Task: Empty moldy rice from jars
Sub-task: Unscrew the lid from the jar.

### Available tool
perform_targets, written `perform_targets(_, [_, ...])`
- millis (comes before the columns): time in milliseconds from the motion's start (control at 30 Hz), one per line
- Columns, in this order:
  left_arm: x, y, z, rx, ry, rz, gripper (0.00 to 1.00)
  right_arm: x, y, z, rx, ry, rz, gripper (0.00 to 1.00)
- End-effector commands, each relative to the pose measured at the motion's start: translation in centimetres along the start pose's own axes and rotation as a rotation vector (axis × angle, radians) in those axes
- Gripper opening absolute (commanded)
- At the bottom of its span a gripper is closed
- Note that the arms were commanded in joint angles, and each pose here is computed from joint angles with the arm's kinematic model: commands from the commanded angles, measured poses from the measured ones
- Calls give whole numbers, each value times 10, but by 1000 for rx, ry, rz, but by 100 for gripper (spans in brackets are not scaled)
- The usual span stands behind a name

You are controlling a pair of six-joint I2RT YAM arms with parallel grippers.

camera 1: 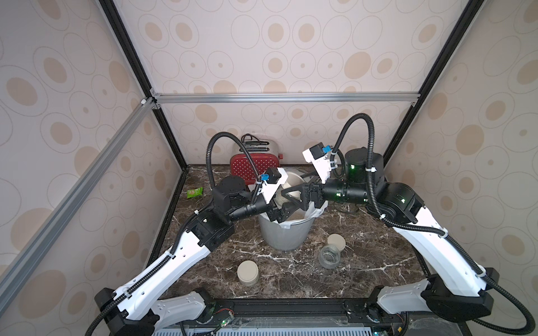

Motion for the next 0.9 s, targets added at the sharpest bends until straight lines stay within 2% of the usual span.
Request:
perform_targets(0, [-1,36,-16,-114,19,78,43,8,7,-2,-20,27,-18,82])
perform_targets(67, [-2,36,-17,-114,18,78,43,9,10,-2,-31,35,-35,77])
perform_targets(333, [-6,38,-20,-131,-5,66,43,23,16,-6,-46,124,-154,73])
perform_targets(433, [-11,44,-21,-155,-56,50,43,32,17,-11,-51,208,-228,72])
perform_targets(600, [-20,56,-24,-194,-138,24,43,48,17,-22,-53,428,-359,72])
perform_targets(800, [-25,60,-24,-214,-190,-2,42,49,18,-27,-12,615,-395,70])
perform_targets(867, [-25,61,-25,-217,-188,-2,43,46,20,-24,0,629,-382,70])
Point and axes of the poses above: each gripper's point midway between its finger pads, its own z axis out along the fingers, its own x axis along the line the jaws close on, y = z × x, the point moved 5 cm from there along -z, back along the fingers, and after that the axes turned 6 degrees about z, right-handed, at the moved point
